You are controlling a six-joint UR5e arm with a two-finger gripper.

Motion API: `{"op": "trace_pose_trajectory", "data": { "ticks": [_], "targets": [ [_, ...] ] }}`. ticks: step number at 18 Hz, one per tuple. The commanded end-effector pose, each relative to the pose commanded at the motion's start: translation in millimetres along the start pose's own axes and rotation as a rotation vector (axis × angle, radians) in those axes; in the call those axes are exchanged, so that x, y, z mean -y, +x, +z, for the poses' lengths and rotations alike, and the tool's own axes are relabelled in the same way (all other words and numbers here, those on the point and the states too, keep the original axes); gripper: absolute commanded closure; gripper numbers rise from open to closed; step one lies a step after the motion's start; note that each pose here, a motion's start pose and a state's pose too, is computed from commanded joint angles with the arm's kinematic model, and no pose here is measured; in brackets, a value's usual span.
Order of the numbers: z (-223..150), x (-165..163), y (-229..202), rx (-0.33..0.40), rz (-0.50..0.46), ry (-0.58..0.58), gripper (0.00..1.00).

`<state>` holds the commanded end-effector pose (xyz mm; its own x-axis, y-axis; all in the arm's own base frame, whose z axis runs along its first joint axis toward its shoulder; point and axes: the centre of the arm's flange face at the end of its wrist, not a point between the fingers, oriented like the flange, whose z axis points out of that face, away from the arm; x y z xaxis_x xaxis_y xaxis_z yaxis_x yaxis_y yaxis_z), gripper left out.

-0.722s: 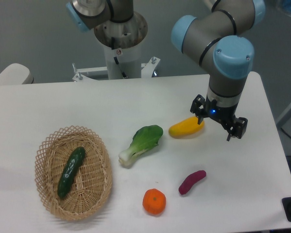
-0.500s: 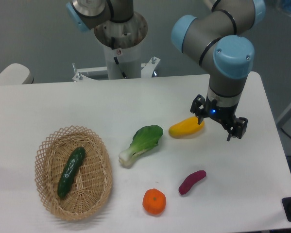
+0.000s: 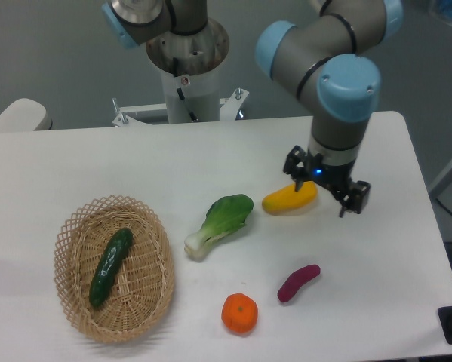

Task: Pick up the cucumber from the basket
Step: 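Move the gripper over the basket above the green cucumber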

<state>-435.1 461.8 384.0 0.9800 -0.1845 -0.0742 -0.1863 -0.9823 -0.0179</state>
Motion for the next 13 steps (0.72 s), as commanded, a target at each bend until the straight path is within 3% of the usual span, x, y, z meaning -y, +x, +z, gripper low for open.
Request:
{"op": "trace_pose_trajectory", "data": {
  "ticks": [4,13],
  "targets": [
    [2,38,46,-0.010,-0.049,0.002,0.00],
    [27,140,166,-0.037,-0.331,-0.005,0.00]
  ]
}}
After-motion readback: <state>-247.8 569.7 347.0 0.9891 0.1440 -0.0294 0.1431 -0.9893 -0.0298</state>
